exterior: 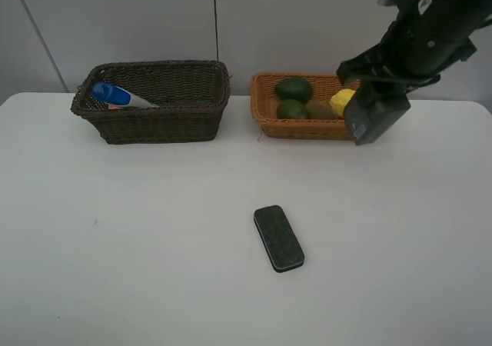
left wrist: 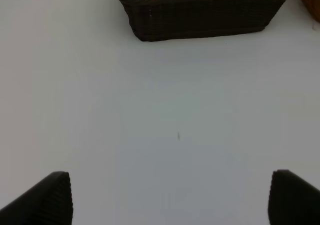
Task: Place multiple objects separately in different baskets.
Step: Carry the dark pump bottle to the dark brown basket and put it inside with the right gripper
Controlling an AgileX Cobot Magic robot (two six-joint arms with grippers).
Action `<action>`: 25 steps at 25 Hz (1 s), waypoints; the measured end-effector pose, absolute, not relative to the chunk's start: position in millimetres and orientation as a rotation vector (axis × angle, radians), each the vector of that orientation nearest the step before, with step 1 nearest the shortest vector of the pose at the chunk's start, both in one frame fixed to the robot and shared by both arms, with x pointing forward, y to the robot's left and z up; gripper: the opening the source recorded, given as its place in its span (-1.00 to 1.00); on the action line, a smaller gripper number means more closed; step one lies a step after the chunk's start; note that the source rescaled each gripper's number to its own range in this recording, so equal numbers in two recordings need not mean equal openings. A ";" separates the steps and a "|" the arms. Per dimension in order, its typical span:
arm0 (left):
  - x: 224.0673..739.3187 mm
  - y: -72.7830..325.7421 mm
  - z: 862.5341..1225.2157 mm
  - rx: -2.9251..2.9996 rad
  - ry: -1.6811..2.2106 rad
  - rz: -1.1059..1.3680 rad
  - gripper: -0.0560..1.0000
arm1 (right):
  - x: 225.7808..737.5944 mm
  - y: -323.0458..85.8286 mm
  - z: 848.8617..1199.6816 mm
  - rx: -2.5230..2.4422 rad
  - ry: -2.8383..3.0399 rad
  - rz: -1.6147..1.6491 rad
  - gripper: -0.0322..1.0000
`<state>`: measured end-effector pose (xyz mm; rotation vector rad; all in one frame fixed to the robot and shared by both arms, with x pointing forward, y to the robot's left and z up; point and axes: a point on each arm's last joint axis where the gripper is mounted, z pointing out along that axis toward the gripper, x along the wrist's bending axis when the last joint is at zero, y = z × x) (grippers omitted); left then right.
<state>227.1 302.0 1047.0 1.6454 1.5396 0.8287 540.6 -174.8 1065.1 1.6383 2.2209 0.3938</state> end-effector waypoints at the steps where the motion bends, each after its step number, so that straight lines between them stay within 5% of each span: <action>1: 227.1 302.0 1047.0 1.645 1.540 0.829 1.00 | 549.7 -170.4 1069.8 1.623 2.216 0.415 -0.94; 8: 227.1 302.0 1047.0 1.645 1.540 0.829 1.00 | 601.9 -136.7 1078.1 1.566 2.237 0.611 -0.94; 14: 227.1 302.0 1047.0 1.645 1.540 0.829 1.00 | 644.0 -91.4 1085.4 1.435 2.222 1.139 -0.94; 25: 227.1 302.0 1047.0 1.645 1.540 0.829 1.00 | 679.7 -14.7 988.9 1.273 2.270 1.329 -0.94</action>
